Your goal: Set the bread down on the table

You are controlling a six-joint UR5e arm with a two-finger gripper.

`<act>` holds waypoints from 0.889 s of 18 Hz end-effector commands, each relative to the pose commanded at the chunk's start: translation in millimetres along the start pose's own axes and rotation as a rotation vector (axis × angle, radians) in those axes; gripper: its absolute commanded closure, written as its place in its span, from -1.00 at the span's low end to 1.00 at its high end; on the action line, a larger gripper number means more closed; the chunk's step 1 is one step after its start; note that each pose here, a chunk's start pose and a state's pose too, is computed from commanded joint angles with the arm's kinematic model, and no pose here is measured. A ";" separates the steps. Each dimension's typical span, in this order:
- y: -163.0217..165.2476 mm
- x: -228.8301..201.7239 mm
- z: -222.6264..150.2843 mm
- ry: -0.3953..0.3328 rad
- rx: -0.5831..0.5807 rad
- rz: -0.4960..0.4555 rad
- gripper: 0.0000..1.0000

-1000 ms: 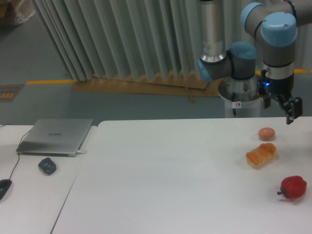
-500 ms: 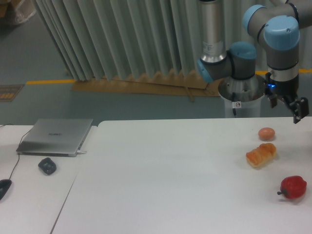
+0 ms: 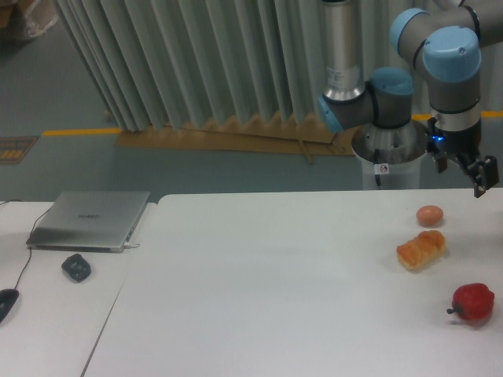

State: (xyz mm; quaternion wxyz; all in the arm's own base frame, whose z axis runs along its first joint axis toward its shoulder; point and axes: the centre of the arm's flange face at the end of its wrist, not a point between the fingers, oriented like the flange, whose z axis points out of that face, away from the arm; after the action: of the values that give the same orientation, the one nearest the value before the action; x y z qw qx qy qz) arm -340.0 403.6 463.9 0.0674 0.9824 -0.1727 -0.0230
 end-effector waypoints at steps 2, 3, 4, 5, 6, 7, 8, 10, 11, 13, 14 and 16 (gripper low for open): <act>-3.9 3.2 -0.7 0.002 0.015 0.007 -1.00; -6.5 4.0 2.8 0.011 0.019 0.012 -1.00; -10.6 6.7 5.6 0.014 0.023 0.019 -1.00; -10.7 6.8 5.6 0.014 0.023 0.018 -1.00; -11.3 7.3 5.6 0.015 0.022 0.021 -1.00; -11.1 7.6 4.7 0.012 0.023 0.021 -1.00; -11.0 8.1 4.0 0.011 0.025 0.021 -1.00; -9.0 12.1 -1.7 0.002 0.021 0.026 -1.00; -8.5 14.8 -5.5 -0.003 0.025 0.023 -1.00; -9.5 17.3 -8.1 -0.009 0.023 0.020 -1.00; -8.5 20.6 -13.6 -0.020 0.029 0.021 -1.00; -8.7 20.8 -13.3 -0.024 0.023 0.029 -1.00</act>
State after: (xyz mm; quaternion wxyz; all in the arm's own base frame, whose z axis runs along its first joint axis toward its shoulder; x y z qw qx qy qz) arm -316.7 406.2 475.4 0.0543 0.9802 -0.1877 -0.0319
